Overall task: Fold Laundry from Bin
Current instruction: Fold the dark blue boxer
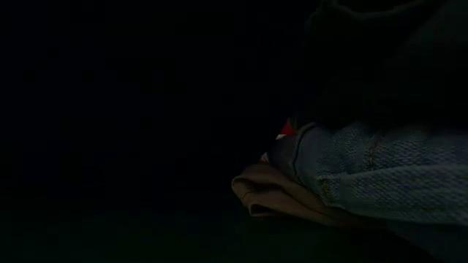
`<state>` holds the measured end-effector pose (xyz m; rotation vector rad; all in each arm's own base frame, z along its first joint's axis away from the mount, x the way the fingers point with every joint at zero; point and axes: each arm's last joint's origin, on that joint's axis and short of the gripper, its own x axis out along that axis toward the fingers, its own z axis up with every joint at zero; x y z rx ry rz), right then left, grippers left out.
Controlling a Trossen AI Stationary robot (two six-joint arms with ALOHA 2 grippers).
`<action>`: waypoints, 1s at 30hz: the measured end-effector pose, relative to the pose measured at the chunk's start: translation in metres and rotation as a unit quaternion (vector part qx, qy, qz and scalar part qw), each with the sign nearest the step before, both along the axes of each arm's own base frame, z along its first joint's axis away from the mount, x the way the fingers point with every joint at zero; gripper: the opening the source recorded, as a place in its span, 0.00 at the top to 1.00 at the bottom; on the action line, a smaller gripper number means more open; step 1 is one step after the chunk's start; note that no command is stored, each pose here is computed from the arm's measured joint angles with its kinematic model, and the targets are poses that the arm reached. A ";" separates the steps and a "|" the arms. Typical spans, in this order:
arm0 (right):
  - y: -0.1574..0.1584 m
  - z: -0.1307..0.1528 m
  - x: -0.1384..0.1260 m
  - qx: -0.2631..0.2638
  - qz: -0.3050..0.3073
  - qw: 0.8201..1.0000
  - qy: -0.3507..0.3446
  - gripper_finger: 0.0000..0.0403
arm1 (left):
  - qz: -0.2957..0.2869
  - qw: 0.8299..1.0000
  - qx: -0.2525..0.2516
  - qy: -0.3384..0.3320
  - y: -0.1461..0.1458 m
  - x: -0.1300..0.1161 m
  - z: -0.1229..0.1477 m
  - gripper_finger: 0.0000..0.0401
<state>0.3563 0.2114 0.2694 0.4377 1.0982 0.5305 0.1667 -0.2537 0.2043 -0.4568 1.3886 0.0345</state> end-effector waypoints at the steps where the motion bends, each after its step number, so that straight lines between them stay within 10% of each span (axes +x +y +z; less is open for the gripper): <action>1: 0.000 0.000 0.000 0.004 -0.007 1.000 0.006 0.97 | -0.006 1.000 -0.002 -0.004 -0.001 0.001 -0.001 0.90; 15: -0.003 -0.006 -0.008 0.000 -0.032 0.996 0.087 0.62 | -0.032 0.999 -0.004 -0.017 -0.003 0.001 0.000 0.62; 30: -0.041 -0.009 0.010 -0.093 -0.144 0.984 0.046 0.60 | -0.010 0.996 0.036 -0.075 0.007 0.015 0.002 0.60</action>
